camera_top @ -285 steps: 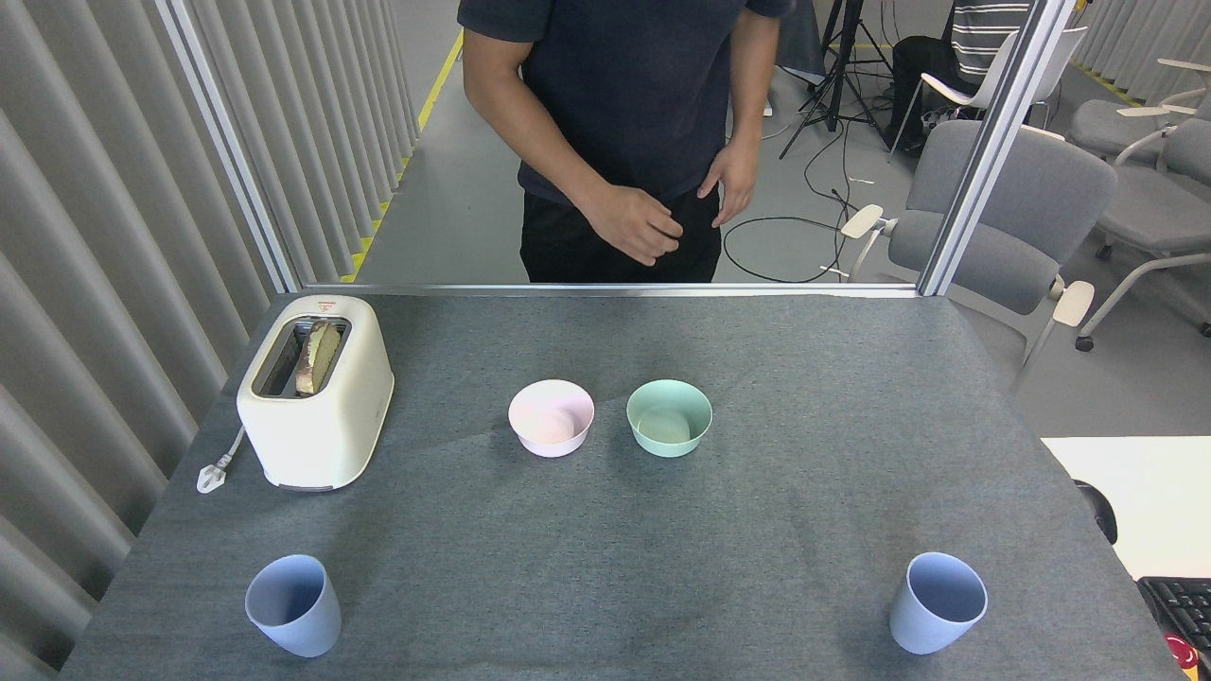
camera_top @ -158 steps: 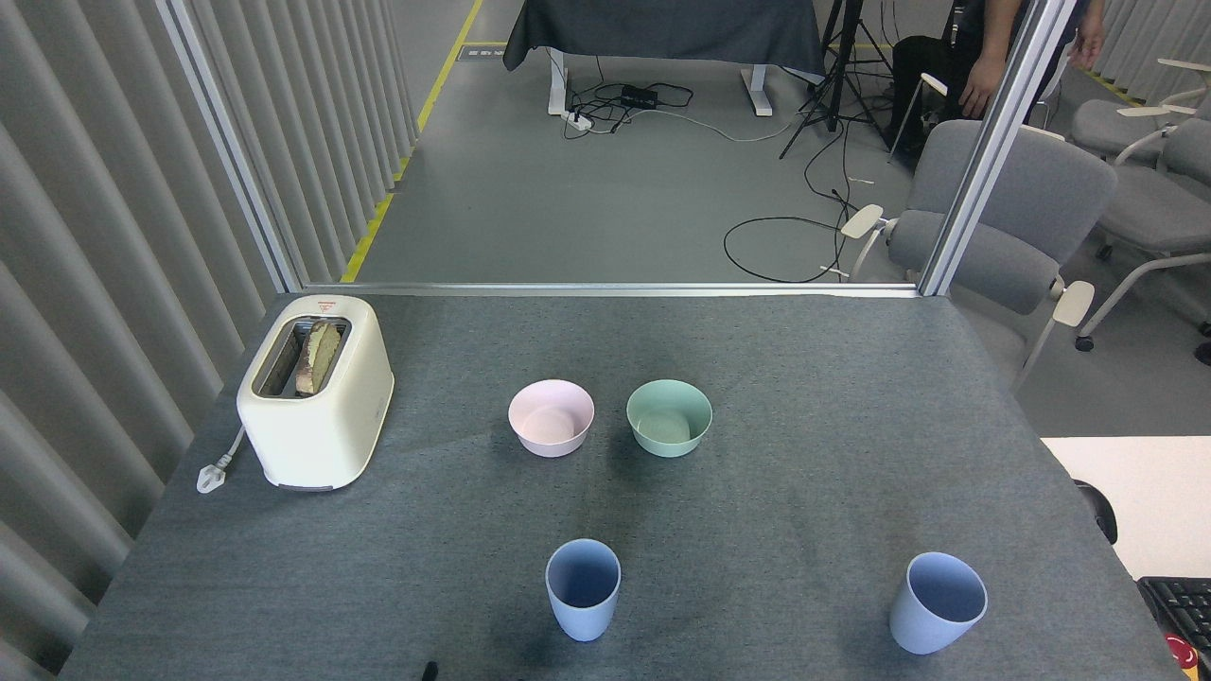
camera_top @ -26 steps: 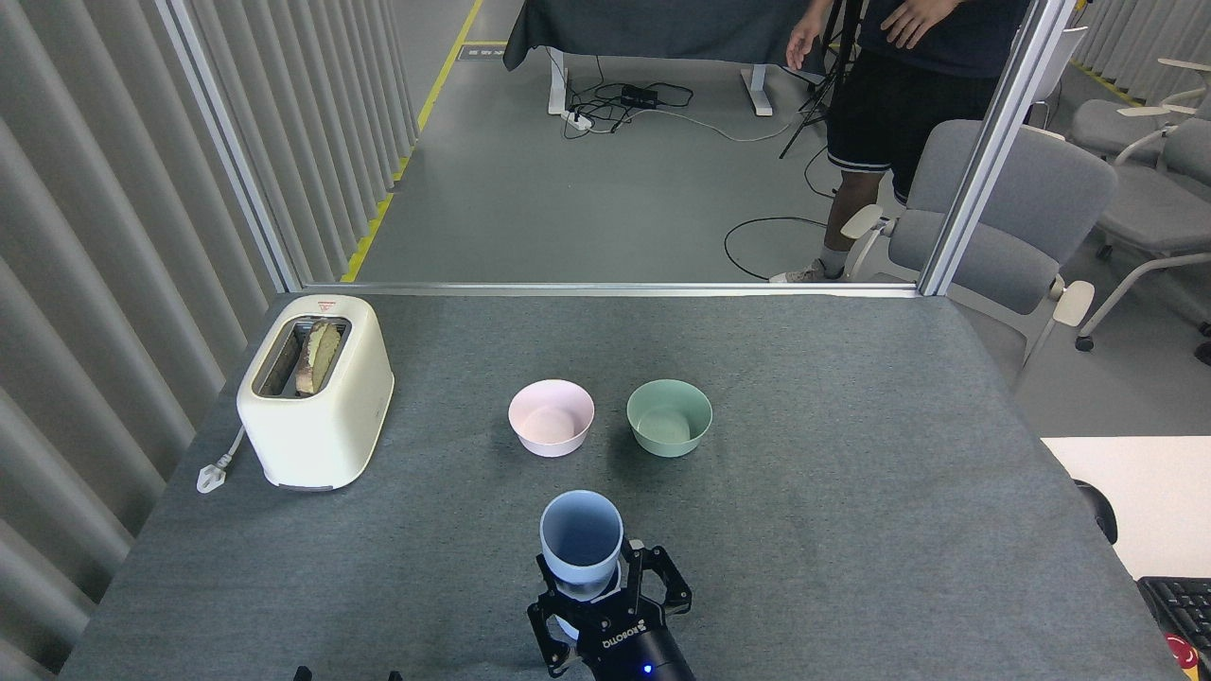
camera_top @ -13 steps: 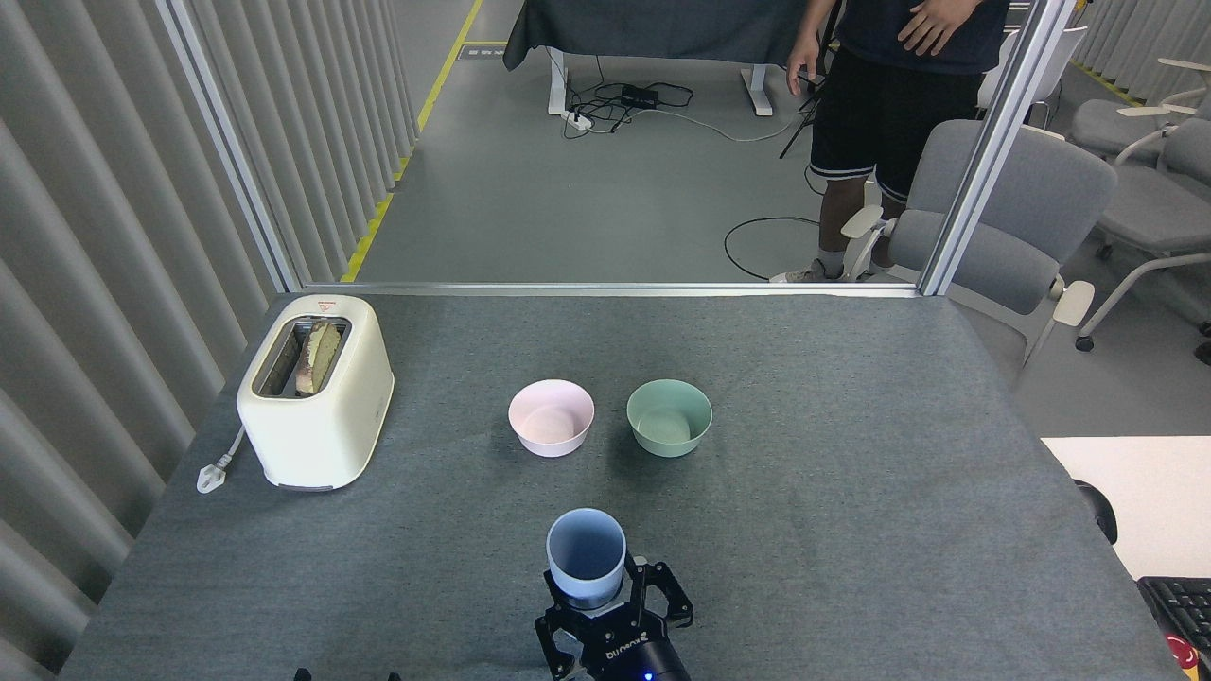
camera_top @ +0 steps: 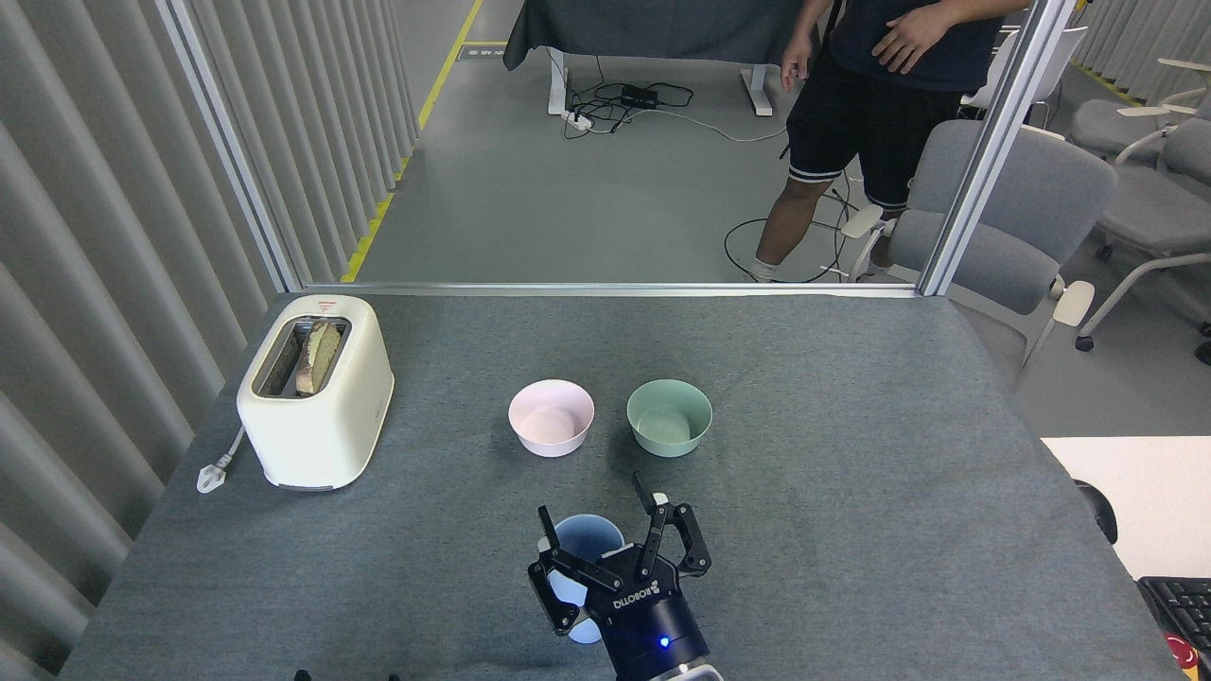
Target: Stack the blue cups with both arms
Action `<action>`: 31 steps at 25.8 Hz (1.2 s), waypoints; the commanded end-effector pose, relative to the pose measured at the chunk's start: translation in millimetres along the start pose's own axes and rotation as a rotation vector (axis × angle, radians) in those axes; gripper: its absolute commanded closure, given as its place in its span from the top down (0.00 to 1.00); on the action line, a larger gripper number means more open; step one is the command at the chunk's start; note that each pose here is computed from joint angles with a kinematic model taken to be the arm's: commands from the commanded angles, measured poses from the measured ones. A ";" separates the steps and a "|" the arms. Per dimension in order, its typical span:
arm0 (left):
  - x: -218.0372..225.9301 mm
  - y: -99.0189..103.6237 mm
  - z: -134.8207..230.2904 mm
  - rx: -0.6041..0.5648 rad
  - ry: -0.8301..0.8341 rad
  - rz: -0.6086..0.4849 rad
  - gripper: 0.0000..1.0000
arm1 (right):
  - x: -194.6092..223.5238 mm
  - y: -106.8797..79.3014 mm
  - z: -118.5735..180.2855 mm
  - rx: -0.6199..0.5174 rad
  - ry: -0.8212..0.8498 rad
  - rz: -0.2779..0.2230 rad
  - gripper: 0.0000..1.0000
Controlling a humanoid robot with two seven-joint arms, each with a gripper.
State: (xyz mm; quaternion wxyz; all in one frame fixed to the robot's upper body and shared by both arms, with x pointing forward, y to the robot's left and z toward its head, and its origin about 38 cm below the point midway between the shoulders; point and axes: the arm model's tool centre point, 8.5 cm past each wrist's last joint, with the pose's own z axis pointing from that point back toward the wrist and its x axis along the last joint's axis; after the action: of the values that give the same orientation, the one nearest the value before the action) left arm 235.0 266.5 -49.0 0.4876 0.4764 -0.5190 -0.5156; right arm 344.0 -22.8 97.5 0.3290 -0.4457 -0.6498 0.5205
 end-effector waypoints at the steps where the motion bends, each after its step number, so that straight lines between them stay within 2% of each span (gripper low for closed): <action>1: 0.2 0.3 0.3 0.000 -0.001 0.000 1.00 | -22.6 -16.2 -2.6 -0.057 0.055 -0.010 1.00; 4: 0.5 1.3 0.3 0.003 -0.001 0.001 1.00 | -78.5 7.2 24.3 0.010 0.196 -0.051 1.00; 7: 0.4 2.2 -0.1 0.006 -0.004 0.000 1.00 | -118.6 40.2 84.5 0.125 0.239 -0.011 1.00; 9: 0.1 3.2 -1.0 0.010 -0.004 0.000 1.00 | -139.9 53.0 127.2 0.156 0.282 0.012 1.00; 12: 0.9 3.5 -1.2 0.011 -0.007 0.002 1.00 | -143.7 68.0 186.8 0.200 0.351 -0.007 1.00; 15: 1.5 4.0 -1.4 0.012 -0.012 0.004 1.00 | -139.2 76.3 224.1 0.250 0.392 -0.015 1.00; 19: -0.9 3.9 -1.0 0.010 -0.017 -0.003 1.00 | -132.2 80.8 239.2 0.271 0.400 -0.025 1.00; 24: -2.1 3.0 1.0 0.005 -0.016 -0.006 1.00 | -131.0 82.1 238.7 0.274 0.409 -0.043 1.00; 31: -2.5 2.8 2.0 0.004 -0.007 -0.007 1.00 | -132.0 81.8 239.6 0.276 0.413 -0.041 1.00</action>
State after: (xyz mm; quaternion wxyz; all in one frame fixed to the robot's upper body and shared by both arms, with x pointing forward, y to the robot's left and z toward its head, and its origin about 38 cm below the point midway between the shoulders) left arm 233.3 269.3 -46.5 0.4825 0.4772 -0.5202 -0.5185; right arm 201.3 -230.4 -34.9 0.5217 -0.4796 -0.5023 0.4955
